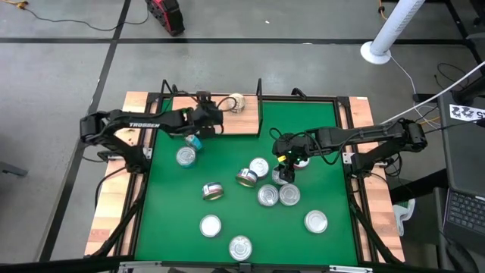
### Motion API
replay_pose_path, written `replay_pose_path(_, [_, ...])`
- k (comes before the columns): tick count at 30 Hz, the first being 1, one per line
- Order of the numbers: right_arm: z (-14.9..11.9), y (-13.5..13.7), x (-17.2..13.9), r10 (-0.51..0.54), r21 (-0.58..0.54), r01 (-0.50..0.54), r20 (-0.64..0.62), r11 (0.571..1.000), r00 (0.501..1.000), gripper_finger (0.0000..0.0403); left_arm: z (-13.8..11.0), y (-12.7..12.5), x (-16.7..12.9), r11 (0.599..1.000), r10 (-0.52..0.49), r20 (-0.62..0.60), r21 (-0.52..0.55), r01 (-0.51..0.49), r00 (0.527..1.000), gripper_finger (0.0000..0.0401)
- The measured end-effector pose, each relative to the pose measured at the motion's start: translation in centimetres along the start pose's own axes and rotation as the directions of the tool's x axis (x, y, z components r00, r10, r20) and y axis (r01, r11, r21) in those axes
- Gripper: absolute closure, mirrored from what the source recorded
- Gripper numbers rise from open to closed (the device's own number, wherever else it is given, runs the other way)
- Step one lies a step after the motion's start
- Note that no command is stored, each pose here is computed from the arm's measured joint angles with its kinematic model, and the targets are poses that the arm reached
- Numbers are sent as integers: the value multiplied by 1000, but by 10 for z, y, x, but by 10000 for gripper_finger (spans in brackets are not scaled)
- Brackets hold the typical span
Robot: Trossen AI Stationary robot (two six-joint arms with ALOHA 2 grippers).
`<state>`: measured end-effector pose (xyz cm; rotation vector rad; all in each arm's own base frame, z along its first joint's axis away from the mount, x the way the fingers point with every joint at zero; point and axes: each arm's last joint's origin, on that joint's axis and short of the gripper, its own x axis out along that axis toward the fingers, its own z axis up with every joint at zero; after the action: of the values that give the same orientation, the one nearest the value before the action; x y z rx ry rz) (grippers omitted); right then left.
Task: Stack canned seafood by type on shelf
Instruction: Put the yellow blue tuna can on the shelf
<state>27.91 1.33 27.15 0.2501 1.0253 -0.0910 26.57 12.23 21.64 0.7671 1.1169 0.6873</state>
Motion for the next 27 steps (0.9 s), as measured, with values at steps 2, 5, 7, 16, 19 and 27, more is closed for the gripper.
replay_pose_path(2, [0, 0, 0, 1, -1, -1, 4, 1000, 1000, 141, -2, 2, 10, 1000, 20, -9, -9, -20, 1000, 247])
replay_pose_path(5, [1, 1, 0, 5, -7, -5, 15, 1000, 1000, 141, -4, 1, 24, 999, 34, -18, -18, -35, 999, 248])
replay_pose_path(7, [2, 1, 0, 6, -7, -6, 20, 1000, 1000, 141, -5, -2, 33, 1000, 13, -8, -23, -13, 1000, 247])
replay_pose_path(16, [2, 1, 0, 6, -8, -6, 20, 1000, 1000, 141, -2, -21, 67, 999, 18, -8, 52, -18, 1000, 245])
replay_pose_path(19, [2, 1, 0, 6, -8, -6, 21, 1000, 1000, 141, 0, -26, 75, 997, 37, -5, 75, -37, 999, 245])
replay_pose_path(27, [2, 1, 0, 7, -8, -6, 21, 1000, 1000, 141, 2, -32, 79, 991, 28, -3, 135, -27, 1000, 244])
